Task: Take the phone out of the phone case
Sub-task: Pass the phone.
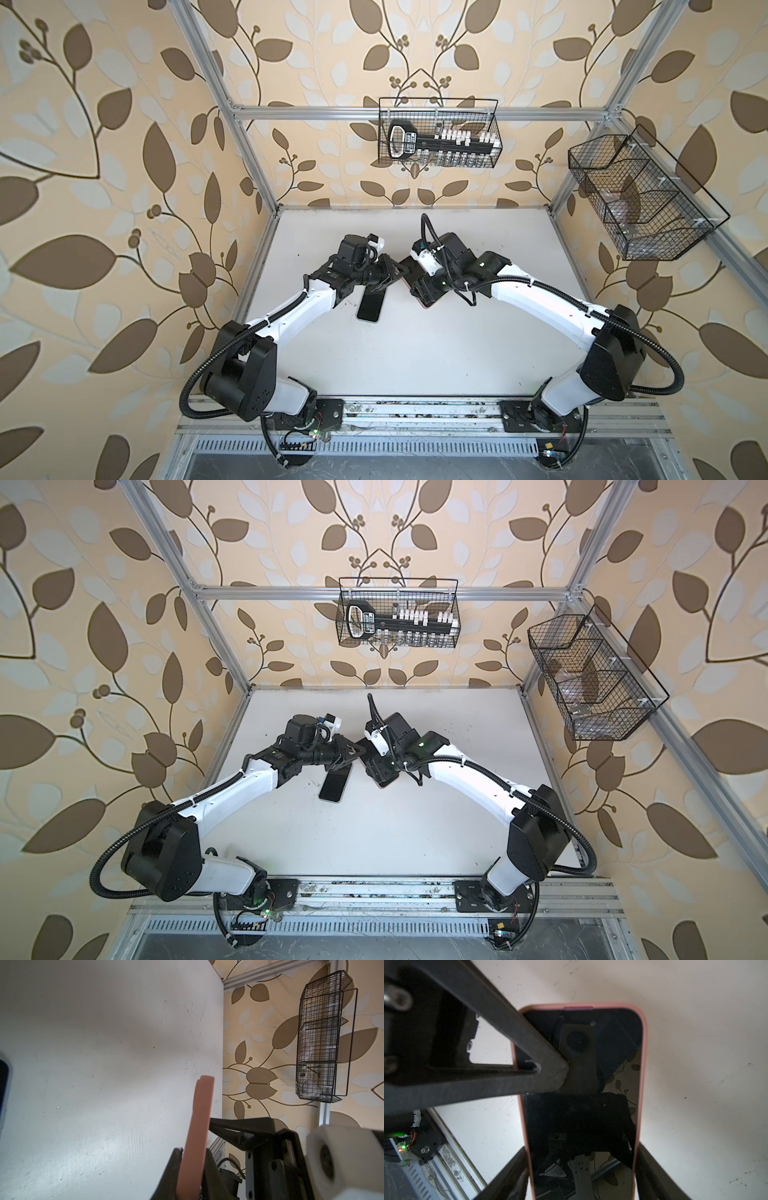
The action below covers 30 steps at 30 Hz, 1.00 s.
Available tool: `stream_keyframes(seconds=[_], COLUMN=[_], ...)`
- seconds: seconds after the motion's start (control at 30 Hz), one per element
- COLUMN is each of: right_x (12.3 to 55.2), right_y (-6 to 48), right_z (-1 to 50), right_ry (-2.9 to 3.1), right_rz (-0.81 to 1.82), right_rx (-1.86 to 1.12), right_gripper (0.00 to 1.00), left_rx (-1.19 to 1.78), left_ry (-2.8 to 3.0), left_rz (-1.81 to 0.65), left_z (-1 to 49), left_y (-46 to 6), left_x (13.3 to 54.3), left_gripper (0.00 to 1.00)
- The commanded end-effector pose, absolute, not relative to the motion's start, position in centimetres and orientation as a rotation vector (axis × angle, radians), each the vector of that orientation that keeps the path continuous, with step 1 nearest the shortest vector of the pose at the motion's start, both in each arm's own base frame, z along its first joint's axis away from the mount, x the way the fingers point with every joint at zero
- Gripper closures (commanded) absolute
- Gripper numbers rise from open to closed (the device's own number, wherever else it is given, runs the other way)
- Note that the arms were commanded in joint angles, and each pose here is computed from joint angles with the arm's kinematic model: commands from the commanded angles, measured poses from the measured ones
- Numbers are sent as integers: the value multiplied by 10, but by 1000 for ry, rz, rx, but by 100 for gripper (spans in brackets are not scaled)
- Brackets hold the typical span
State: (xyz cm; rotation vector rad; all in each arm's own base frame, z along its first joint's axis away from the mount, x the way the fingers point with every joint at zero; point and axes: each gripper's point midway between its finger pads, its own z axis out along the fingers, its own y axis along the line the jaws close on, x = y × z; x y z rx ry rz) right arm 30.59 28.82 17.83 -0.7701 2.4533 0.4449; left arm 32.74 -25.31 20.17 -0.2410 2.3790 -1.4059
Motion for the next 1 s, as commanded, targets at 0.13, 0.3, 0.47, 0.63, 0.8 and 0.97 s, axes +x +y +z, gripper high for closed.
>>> stream_keyframes(seconds=[0.13, 0.3, 0.47, 0.63, 0.8, 0.97], right_x=[311, 308, 308, 308, 310, 313], right_y=[304, 304, 304, 303, 296, 282], right_z=[216, 218, 221, 218, 222, 228], right_ry=[2347, 2342, 2335, 2339, 2330, 2331], right_rz=[528, 542, 553, 555, 567, 680], right_rx=[-767, -771, -766, -760, -731, -676], right_gripper=[40, 40, 39, 39, 37, 32], left_rx=[-218, -215, -237, -234, -218, -147], left_ry=[2331, 2312, 2276, 2261, 2256, 2228], left_rz=[-1422, -1418, -1452, -1462, -1448, -1434], left_z=[209, 210, 216, 219, 221, 230], left_y=[-256, -256, -256, -257, -257, -257], left_x=[327, 329, 330, 332, 333, 336], left_gripper=[86, 100, 100, 100, 100, 100])
